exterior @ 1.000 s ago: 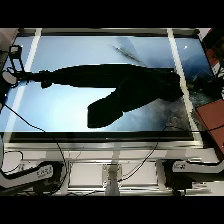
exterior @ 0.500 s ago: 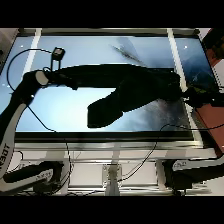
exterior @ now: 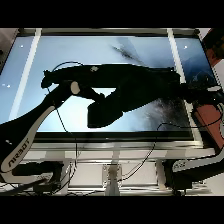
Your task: Fold the clothes and pants, and hang the long-sleeved shirts on hangers.
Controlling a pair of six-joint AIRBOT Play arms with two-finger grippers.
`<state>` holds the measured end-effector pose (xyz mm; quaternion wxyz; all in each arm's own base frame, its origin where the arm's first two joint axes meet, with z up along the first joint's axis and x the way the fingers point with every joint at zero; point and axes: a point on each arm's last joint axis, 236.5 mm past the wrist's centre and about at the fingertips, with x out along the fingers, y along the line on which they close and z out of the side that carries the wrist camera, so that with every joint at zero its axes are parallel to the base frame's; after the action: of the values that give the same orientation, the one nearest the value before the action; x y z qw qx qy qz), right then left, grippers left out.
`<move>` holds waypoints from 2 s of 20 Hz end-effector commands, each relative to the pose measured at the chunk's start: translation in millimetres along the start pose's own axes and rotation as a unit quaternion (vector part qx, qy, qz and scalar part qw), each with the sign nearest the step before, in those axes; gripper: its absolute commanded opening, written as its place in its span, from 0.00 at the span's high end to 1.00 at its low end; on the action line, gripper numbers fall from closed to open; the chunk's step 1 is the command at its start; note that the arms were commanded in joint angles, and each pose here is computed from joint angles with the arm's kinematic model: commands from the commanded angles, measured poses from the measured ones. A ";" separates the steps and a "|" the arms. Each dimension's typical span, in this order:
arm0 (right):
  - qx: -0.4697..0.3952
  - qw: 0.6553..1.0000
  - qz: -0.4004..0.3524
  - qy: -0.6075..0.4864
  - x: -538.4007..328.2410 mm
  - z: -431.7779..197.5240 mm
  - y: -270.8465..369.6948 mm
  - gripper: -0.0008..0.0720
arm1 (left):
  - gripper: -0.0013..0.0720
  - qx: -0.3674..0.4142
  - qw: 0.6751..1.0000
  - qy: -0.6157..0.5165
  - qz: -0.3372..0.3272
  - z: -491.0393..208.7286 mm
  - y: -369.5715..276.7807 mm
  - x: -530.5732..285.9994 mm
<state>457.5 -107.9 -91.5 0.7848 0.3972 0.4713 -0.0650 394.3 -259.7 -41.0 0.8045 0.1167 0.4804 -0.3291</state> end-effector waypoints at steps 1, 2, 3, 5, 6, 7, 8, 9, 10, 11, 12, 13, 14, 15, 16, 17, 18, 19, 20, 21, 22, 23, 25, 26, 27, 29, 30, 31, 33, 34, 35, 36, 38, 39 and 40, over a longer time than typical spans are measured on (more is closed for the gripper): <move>-0.003 1.000 0.000 -0.011 1.6 4.5 3.5 0.94 | 0.03 0.042 0.998 0.024 -0.030 -11.1 -43.8 21.3; -0.003 1.000 0.000 -0.011 1.5 4.5 3.7 0.94 | 0.03 0.045 0.998 0.026 -0.040 -11.7 -57.1 22.3; -0.003 1.000 0.000 -0.011 1.4 4.5 3.6 0.94 | 0.03 0.043 0.997 0.027 -0.057 -12.4 -73.8 22.9; -0.004 1.000 0.001 -0.012 -0.4 5.3 4.8 0.94 | 0.03 0.053 0.995 0.029 -0.076 -14.2 -98.8 24.0; -0.007 1.000 0.001 -0.016 -3.0 6.7 6.6 0.94 | 0.02 0.062 0.994 0.031 -0.081 -15.7 -107.5 24.5; -0.012 1.000 0.002 -0.021 -7.3 9.2 9.2 0.94 | 0.02 0.069 0.993 0.033 -0.085 -17.4 -115.4 24.8; -0.021 0.999 0.000 -0.031 -14.0 13.7 12.2 0.94 | 0.02 0.074 0.993 0.037 -0.089 -19.8 -121.4 24.9; -0.032 0.999 -0.005 -0.043 -21.4 19.1 14.5 0.94 | 0.02 0.080 0.991 0.044 -0.094 -23.7 -127.6 24.6; -0.046 0.998 -0.009 -0.053 -30.5 23.0 18.1 0.94 | 0.02 0.084 0.990 0.049 -0.098 -26.9 -132.7 24.4; -0.058 0.997 -0.012 -0.058 -38.5 24.8 21.4 0.94 | 0.02 0.089 0.990 0.052 -0.101 -28.7 -137.6 24.4; -0.072 0.995 -0.016 -0.061 -46.6 24.9 24.4 0.94 | 0.02 0.093 0.989 0.052 -0.103 -29.5 -141.4 24.6; -0.087 0.994 -0.020 -0.060 -55.3 23.5 27.3 0.94 | 0.02 0.096 0.988 0.053 -0.104 -30.6 -144.7 25.4; -0.101 0.993 -0.026 -0.059 -63.2 21.9 29.1 0.94 | 0.02 0.099 0.988 0.056 -0.105 -32.5 -146.9 27.7; -0.116 0.991 -0.033 -0.060 -72.2 20.9 31.2 0.94 | 0.02 0.099 0.988 0.060 -0.106 -35.0 -148.2 30.3; -0.129 0.989 -0.038 -0.063 -80.6 20.9 33.5 0.94 | 0.02 0.102 0.987 0.063 -0.107 -37.6 -150.3 32.3; -0.140 0.987 -0.042 -0.071 -89.5 22.6 36.5 0.94 | 0.02 0.113 0.986 0.067 -0.106 -40.4 -152.6 34.2; -0.147 0.985 -0.044 -0.080 -97.0 24.8 39.9 0.94 | 0.02 0.132 0.984 0.071 -0.098 -43.7 -153.1 36.3; -0.151 0.984 -0.042 -0.087 -103.7 26.5 44.3 0.94 | 0.02 0.156 0.981 0.078 -0.087 -48.2 -151.9 39.3; -0.155 0.983 -0.041 -0.094 -108.9 27.7 47.9 0.94 | 0.02 0.184 0.976 0.086 -0.072 -53.6 -149.2 43.3; -0.157 0.982 -0.039 -0.098 -112.8 28.5 50.6 0.94 | 0.02 0.209 0.972 0.093 -0.061 -57.9 -147.5 46.9; -0.159 0.981 -0.039 -0.102 -116.3 29.2 52.9 0.94 | 0.02 0.223 0.968 0.099 -0.054 -62.2 -147.4 51.5; -0.160 0.981 -0.038 -0.105 -118.7 29.6 54.6 0.94 | 0.03 0.226 0.967 0.101 -0.055 -65.0 -149.6 56.1; -0.162 0.980 -0.036 -0.106 -122.1 28.8 57.1 0.94 | 0.35 0.226 0.966 0.113 -0.056 -73.7 -149.5 65.9; -0.163 0.981 -0.036 -0.104 -122.9 27.5 57.8 0.94 | 0.56 0.220 0.967 0.119 -0.055 -77.0 -148.7 69.0; -0.163 0.981 -0.035 -0.101 -123.0 25.9 57.9 0.94 | 0.81 0.211 0.969 0.120 -0.054 -77.1 -147.9 69.4; -0.163 0.981 -0.035 -0.100 -123.6 25.2 58.4 0.94 | 0.94 0.202 0.973 0.104 -0.051 -65.5 -147.1 60.6; -0.164 0.981 -0.034 -0.102 -124.7 25.5 59.0 0.94 | 0.94 0.200 0.975 0.088 -0.049 -53.1 -146.4 51.8; -0.164 0.981 -0.034 -0.103 -125.1 25.7 59.4 0.94 | 0.94 0.198 0.977 0.065 -0.046 -36.7 -145.0 40.1; -0.162 0.981 -0.034 -0.102 -125.7 25.2 59.8 0.94 | 0.94 0.182 0.983 0.015 -0.035 -2.5 -134.9 11.5; -0.163 0.981 -0.034 -0.102 -126.0 24.7 60.0 0.94 | 0.94 0.168 0.985 -0.013 -0.026 14.3 -123.8 -7.3; -0.163 0.981 -0.033 -0.102 -126.9 24.6 60.6 0.94 | 0.94 0.150 0.988 -0.035 -0.016 27.6 -109.9 -25.9; -0.164 0.981 -0.033 -0.103 -127.8 24.7 61.3 0.94 | 0.95 0.123 0.991 -0.059 -0.002 40.6 -91.2 -46.7; -0.165 0.980 -0.032 -0.102 -129.5 23.4 62.4 0.94 | 0.95 0.078 0.992 -0.097 0.026 57.5 -51.7 -86.9; -0.165 0.981 -0.031 -0.099 -129.8 21.7 62.8 0.94 | 0.95 0.059 0.992 -0.106 0.042 59.0 -30.2 -106.8; -0.165 0.981 -0.031 -0.096 -129.7 20.0 62.8 0.94 | 0.95 0.040 0.992 -0.107 0.056 55.4 -9.5 -123.4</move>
<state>432.4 -117.2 50.2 0.8804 0.2383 0.4068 -0.0520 368.2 -297.3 52.5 0.8309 0.1749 0.3829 -0.3637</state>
